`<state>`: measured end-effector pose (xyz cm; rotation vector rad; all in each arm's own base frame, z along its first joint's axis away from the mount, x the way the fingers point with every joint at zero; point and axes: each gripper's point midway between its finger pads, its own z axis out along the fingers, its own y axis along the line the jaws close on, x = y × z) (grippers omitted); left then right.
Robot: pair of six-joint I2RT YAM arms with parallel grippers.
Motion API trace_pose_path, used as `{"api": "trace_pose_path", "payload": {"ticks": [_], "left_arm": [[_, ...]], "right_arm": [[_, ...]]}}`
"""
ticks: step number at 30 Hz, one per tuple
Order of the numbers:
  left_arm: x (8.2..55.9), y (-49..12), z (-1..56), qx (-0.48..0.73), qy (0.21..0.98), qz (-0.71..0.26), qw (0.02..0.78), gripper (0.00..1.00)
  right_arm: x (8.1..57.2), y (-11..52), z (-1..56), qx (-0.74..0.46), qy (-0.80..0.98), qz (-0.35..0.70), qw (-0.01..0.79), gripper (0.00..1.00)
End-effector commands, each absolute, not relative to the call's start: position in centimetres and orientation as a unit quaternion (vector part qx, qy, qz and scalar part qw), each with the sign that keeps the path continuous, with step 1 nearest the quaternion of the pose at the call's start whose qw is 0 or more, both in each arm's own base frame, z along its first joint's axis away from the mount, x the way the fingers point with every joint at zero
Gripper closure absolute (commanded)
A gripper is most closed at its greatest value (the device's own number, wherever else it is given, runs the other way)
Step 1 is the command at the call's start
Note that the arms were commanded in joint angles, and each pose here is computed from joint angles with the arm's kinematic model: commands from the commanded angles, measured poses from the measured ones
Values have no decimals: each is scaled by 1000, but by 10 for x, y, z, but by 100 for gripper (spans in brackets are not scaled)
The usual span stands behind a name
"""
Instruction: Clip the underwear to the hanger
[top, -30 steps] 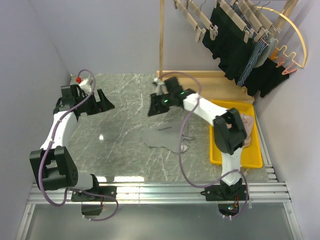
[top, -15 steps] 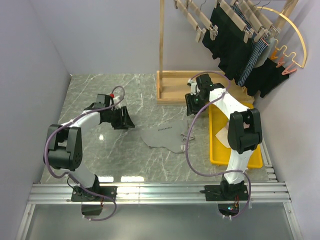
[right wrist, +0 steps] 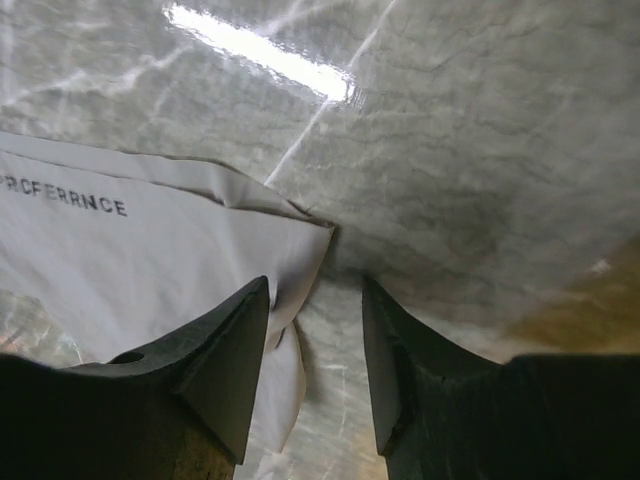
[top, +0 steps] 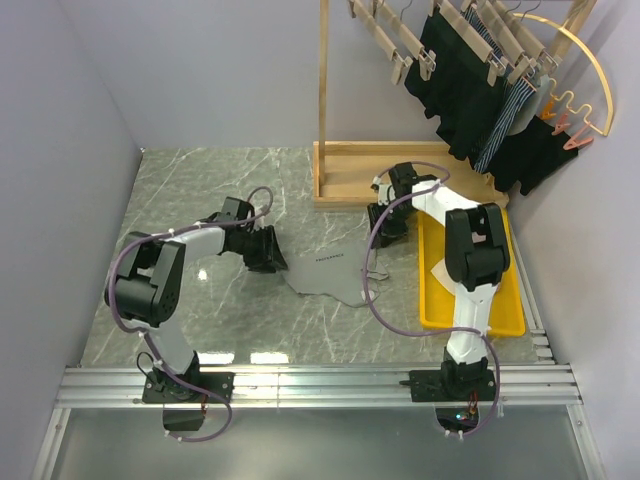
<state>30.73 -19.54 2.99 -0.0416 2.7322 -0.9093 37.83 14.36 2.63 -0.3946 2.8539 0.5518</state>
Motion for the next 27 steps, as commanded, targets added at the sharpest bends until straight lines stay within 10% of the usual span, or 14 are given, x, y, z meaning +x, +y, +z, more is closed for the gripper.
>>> {"api": "trace_pose_path", "payload": {"ticks": [1,7,12,27], "left_arm": [[316,-206,29,-19,941,-309,137,51],[319,-209,11,-28,952,-282,113,62],[332,-191,12,-19,965,-233,121,99],[314,-114,17,41,985,-107,129,100]], "right_arm": [[376,148,24,-127,964,213,94,51],[369,152,20,-125,961,231,84,53],[372,147,34,-115,958,240,105,47],[399,181,51,-86,939,299,148,52]]}}
